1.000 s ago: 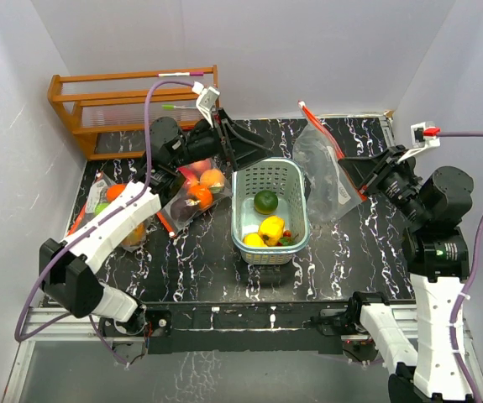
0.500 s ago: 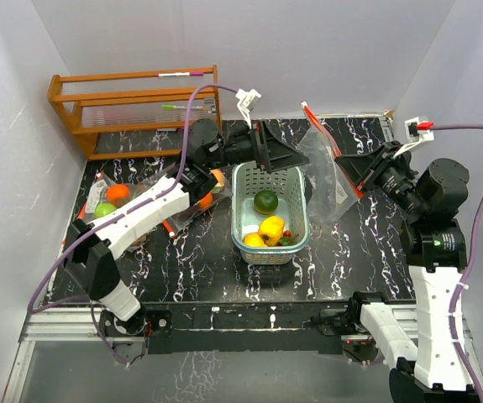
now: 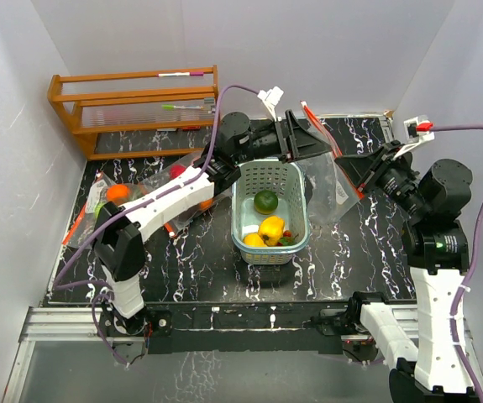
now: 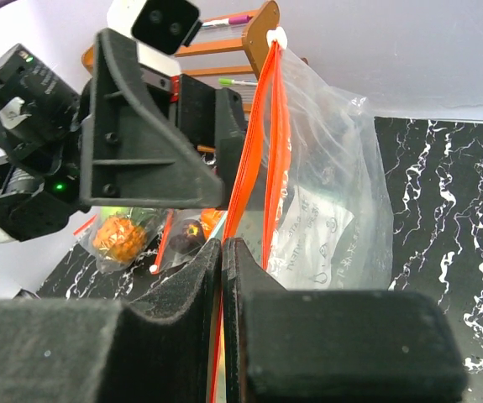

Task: Place the food in the zip-top bag and seal the zipper
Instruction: Open the zipper of the food storage bag.

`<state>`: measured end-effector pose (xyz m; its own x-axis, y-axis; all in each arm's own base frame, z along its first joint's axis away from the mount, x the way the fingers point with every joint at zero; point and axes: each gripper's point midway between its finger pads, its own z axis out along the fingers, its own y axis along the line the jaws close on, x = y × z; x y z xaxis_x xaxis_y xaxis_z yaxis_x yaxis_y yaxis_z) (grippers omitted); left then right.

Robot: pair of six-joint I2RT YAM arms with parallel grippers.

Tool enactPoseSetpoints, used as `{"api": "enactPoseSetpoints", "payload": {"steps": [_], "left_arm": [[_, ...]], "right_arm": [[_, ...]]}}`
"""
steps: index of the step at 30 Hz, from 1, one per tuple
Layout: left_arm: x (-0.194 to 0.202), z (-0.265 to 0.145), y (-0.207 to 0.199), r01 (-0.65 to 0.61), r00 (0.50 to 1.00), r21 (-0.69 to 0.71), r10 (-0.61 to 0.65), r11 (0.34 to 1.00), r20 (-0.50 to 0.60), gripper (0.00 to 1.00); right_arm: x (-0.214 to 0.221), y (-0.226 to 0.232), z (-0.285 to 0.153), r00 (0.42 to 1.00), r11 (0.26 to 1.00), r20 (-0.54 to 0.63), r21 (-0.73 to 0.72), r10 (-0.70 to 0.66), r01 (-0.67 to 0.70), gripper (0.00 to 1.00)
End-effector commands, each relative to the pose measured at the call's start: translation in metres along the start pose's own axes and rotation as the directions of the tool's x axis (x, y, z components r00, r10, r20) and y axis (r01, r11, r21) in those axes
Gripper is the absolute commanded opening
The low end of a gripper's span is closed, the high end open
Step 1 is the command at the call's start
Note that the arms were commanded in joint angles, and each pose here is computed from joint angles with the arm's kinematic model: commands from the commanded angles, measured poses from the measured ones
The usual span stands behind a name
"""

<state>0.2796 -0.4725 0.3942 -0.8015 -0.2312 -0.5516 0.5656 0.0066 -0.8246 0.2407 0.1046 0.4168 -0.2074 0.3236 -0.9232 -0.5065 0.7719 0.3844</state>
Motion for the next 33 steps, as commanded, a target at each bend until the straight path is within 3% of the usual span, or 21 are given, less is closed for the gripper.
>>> {"api": "enactPoseSetpoints", "payload": {"steps": [1, 10, 22, 26, 29, 33], "left_arm": [[-0.019, 0.009, -0.031, -0.004, 0.999, 0.057, 0.001, 0.998, 0.054, 0.77], [-0.016, 0.024, -0.040, -0.004, 0.999, 0.091, 0.000, 0.996, 0.046, 0.75], [-0.008, 0.023, -0.037, -0.002, 0.999, 0.123, -0.003, 0.992, 0.036, 0.21], [-0.008, 0.026, -0.033, 0.008, 0.999, 0.127, -0.013, 0.992, 0.037, 0.13], [-0.007, 0.030, -0.032, 0.016, 0.999, 0.143, -0.020, 0.990, 0.030, 0.00], [-0.001, 0.031, -0.031, -0.023, 1.000, 0.168, 0.023, 0.986, 0.003, 0.00]], "right_arm": [[-0.016, 0.016, -0.009, 0.996, 0.996, 0.043, -0.040, -0.080, 0.082, 0.08], [-0.004, 0.011, -0.009, 0.996, 0.995, 0.005, -0.038, -0.091, 0.091, 0.08], [-0.002, 0.009, -0.009, 0.996, 0.996, 0.006, -0.030, -0.085, 0.085, 0.08], [-0.002, 0.012, -0.011, 0.996, 0.995, 0.006, -0.038, -0.087, 0.088, 0.08], [-0.002, 0.013, -0.011, 0.996, 0.995, 0.003, -0.044, -0.090, 0.090, 0.08], [-0.001, 0.012, -0.012, 0.996, 0.995, -0.001, -0.035, -0.091, 0.091, 0.09]]}}
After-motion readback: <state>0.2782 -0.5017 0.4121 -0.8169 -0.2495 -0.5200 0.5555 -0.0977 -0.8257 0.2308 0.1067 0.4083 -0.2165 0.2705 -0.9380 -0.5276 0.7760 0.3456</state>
